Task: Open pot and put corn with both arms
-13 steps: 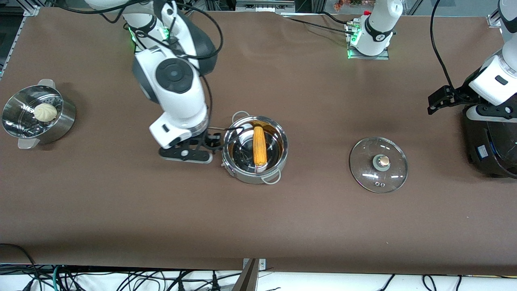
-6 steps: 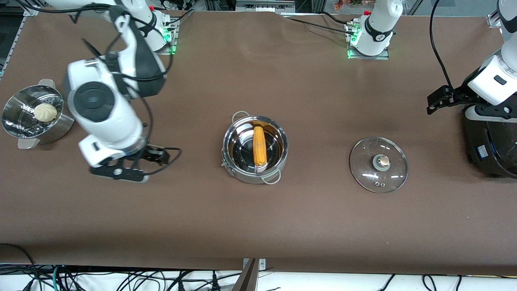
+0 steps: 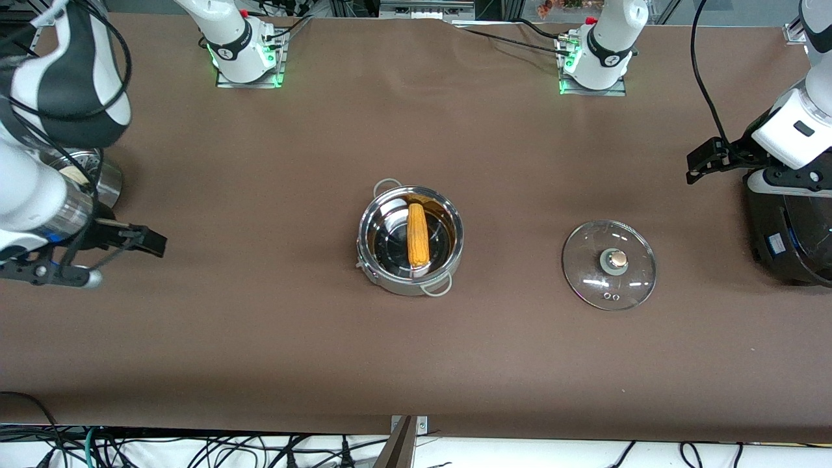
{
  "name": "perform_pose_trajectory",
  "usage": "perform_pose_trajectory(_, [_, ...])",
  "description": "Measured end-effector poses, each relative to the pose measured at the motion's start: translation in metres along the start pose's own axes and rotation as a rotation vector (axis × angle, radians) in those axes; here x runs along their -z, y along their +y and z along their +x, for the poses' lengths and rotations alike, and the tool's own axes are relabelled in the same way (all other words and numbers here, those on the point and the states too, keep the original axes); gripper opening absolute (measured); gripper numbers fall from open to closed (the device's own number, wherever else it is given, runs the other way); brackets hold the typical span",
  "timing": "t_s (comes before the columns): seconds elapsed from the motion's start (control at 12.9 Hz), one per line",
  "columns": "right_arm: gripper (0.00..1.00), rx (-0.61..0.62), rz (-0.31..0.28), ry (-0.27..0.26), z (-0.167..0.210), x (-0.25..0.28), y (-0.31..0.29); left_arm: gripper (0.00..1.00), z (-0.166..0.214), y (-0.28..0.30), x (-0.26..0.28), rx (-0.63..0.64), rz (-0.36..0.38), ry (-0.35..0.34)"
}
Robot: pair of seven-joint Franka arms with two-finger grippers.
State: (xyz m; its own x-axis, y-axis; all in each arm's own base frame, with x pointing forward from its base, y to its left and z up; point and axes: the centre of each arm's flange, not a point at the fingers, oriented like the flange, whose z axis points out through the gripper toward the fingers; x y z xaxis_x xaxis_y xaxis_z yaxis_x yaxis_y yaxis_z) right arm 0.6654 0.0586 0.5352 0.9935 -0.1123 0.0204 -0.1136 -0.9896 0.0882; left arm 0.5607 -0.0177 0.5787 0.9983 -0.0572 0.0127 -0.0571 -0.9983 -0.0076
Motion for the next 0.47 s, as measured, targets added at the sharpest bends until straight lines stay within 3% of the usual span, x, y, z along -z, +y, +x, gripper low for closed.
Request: perform_pose_trajectory(0.47, [1.00,-0.005,-0.038,-0.051,-0.069,0.026,0.014,1.00,0.000,0.000,0.000,0.000,0.000,0.000])
